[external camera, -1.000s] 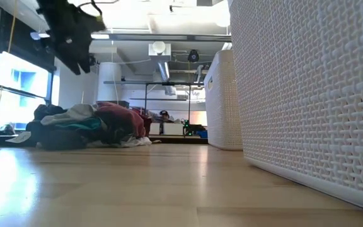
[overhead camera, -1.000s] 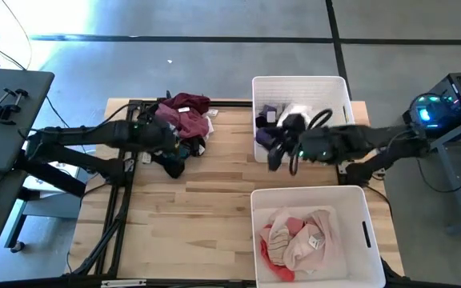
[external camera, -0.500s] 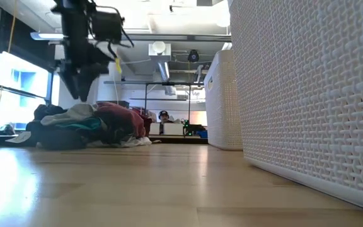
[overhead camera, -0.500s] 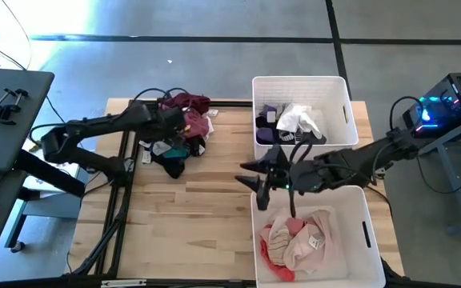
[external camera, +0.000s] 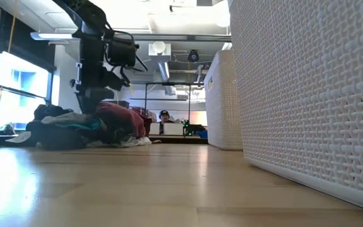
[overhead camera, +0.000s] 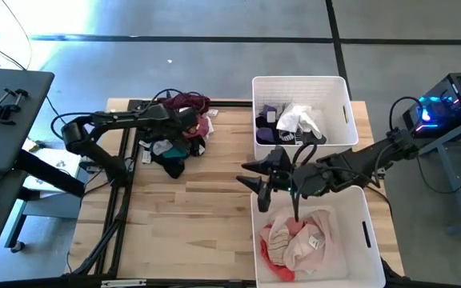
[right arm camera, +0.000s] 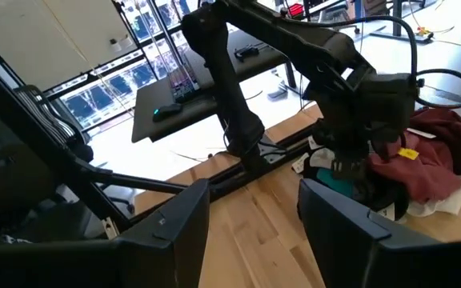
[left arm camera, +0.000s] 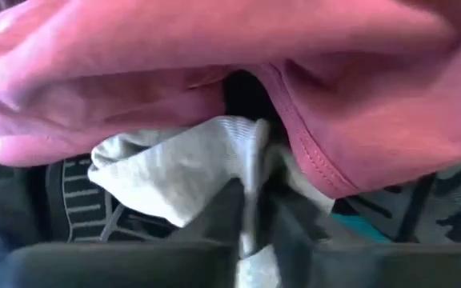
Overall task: Sort clothes
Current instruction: Put the grey sock into the top bin, then put the black shorts into the top bin
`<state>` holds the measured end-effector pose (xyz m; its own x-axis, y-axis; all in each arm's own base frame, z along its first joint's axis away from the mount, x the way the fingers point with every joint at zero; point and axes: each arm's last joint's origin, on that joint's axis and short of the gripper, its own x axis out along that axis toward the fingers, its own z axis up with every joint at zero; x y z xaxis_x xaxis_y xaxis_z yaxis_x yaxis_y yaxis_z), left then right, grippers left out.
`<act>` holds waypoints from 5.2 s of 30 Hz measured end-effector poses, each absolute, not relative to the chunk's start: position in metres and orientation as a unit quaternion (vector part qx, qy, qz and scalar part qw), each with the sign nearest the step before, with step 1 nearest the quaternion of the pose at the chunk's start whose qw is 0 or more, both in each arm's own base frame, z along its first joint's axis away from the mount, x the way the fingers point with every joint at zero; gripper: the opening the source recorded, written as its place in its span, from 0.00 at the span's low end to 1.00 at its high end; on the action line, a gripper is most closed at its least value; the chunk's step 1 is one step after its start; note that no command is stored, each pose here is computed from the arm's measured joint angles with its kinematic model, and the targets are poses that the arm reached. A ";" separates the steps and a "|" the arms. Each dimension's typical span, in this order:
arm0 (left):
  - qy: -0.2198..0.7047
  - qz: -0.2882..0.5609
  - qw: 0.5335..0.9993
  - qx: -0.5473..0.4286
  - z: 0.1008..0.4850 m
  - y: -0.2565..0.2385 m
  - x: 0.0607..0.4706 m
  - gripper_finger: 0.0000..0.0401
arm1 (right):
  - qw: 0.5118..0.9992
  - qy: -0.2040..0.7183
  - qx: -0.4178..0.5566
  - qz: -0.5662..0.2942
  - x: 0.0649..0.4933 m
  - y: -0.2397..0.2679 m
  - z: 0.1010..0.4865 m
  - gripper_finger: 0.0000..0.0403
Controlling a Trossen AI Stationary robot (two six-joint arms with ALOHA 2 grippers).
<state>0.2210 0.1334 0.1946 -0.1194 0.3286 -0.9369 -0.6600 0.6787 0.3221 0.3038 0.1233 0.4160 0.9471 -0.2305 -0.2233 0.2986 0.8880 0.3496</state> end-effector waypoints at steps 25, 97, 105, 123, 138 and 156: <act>0.372 0.233 0.870 -0.225 0.352 0.028 0.167 0.00 | 0.977 0.110 0.109 -0.146 0.308 0.108 0.414 0.45; 0.276 0.025 0.921 -0.274 0.361 -0.026 0.226 0.29 | 0.923 0.325 0.205 -0.027 0.250 0.124 0.452 0.01; 0.289 0.032 0.915 -0.281 0.359 -0.025 0.224 0.29 | 0.841 0.451 0.299 -0.004 0.203 0.160 0.450 0.01; 0.292 0.033 0.914 -0.280 0.358 -0.025 0.224 0.29 | 0.840 0.429 0.232 -0.239 0.188 0.123 0.415 0.01; 0.309 0.029 0.911 -0.272 0.356 -0.028 0.222 0.29 | 0.712 0.392 0.237 -0.532 0.165 -0.058 0.390 0.02; 0.311 0.030 0.909 -0.277 0.356 -0.029 0.222 0.29 | 0.633 0.515 0.349 -0.461 0.148 -0.120 0.316 0.49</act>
